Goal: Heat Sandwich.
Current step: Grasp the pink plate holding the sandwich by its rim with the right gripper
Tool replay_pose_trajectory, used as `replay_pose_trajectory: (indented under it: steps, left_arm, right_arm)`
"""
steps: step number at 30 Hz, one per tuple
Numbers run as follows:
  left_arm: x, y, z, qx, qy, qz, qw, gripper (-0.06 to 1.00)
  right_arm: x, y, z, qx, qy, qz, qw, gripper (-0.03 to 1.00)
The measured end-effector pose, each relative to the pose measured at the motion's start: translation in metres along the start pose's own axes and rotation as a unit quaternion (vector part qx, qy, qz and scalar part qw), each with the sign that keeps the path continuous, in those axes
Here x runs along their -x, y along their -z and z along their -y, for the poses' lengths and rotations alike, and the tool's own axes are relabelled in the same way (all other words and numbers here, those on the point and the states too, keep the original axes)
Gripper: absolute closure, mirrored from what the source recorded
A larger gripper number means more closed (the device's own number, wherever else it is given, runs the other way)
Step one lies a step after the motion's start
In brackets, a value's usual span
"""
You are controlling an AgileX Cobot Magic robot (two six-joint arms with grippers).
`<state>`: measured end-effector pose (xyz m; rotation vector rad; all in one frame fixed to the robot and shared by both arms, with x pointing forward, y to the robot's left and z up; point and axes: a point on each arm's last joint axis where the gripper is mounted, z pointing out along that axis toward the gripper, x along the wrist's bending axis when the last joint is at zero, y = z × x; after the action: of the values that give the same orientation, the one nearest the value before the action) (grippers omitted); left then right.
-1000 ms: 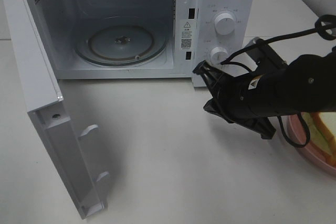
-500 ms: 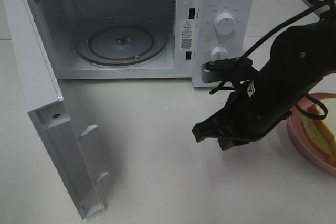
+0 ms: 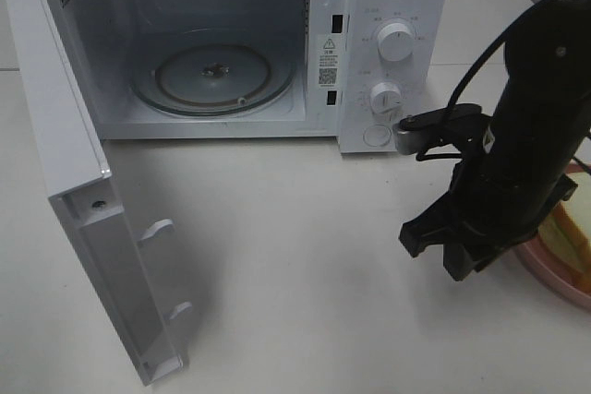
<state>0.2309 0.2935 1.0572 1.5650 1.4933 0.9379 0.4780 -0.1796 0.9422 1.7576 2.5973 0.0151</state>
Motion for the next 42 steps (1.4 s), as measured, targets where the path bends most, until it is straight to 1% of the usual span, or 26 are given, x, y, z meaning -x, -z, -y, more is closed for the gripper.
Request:
replay_pose_trajectory:
  steps: [1,2,3,5,6,7,8,9,10,12,15,20,23,28,36,42]
  left_arm:
    - [0.000,0.000,0.000,0.000,0.000,0.000,1.000,-0.05]
    - [0.000,0.000,0.000,0.000,0.000,0.000,1.000,-0.05]
    - [0.000,0.000,0.000,0.000,0.000,0.000,1.000,-0.05]
    - [0.000,0.000,0.000,0.000,0.000,0.000,1.000,-0.05]
    - [0.000,0.000,0.000,0.000,0.000,0.000,1.000,-0.05]
    - [0.000,0.000,0.000,0.000,0.000,0.000,1.000,-0.05]
    - [0.000,0.000,0.000,0.000,0.000,0.000,1.000,-0.05]
    - [0.000,0.000,0.000,0.000,0.000,0.000,1.000,-0.05]
    - [0.000,0.000,0.000,0.000,0.000,0.000,1.000,-0.05]
    - [0.000,0.000,0.000,0.000,0.000,0.000,1.000,-0.05]
    - [0.000,0.000,0.000,0.000,0.000,0.000,1.000,-0.05]
    - [0.000,0.000,0.000,0.000,0.000,0.000,1.000,-0.05]
    - [0.000,0.000,0.000,0.000,0.000,0.000,1.000,-0.05]
    - [0.000,0.000,0.000,0.000,0.000,0.000,1.000,-0.05]
    - [0.000,0.000,0.000,0.000,0.000,0.000,1.000,-0.05]
    - [0.000,0.000,0.000,0.000,0.000,0.000,1.000,-0.05]
  right_arm:
    - [0.005,0.007,0.002,0.008,0.002,0.000,1.000,0.59]
    - [0.007,0.012,0.003,0.014,0.002,-0.001,1.000,0.51]
    - [0.007,0.012,0.003,0.014,0.002,-0.001,1.000,0.51]
    - [0.012,0.021,0.005,0.028,0.002,-0.001,1.000,0.36]
    - [0.019,0.028,0.007,0.040,-0.002,0.004,0.999,0.20]
    - [0.019,0.028,0.007,0.040,-0.002,0.004,0.999,0.20]
    - [0.023,0.032,0.008,0.045,-0.004,0.008,0.999,0.13]
    - [0.027,0.034,0.010,0.046,-0.003,0.013,0.999,0.09]
    - [0.035,0.036,0.013,0.036,-0.010,0.023,0.999,0.02]
    - [0.038,0.036,0.014,0.031,-0.012,0.027,0.999,0.01]
    - [0.050,0.036,0.016,0.024,-0.026,0.037,0.999,-0.02]
    - [0.055,0.036,0.015,0.032,-0.035,0.040,0.998,-0.01]
    - [0.055,0.035,0.015,0.032,-0.044,0.041,0.998,-0.01]
    - [0.058,0.022,0.007,0.030,-0.062,0.049,0.996,0.02]
    - [0.059,0.006,0.000,0.019,-0.067,0.049,0.996,0.03]
    - [0.058,-0.013,0.004,0.028,-0.065,0.049,0.996,0.05]
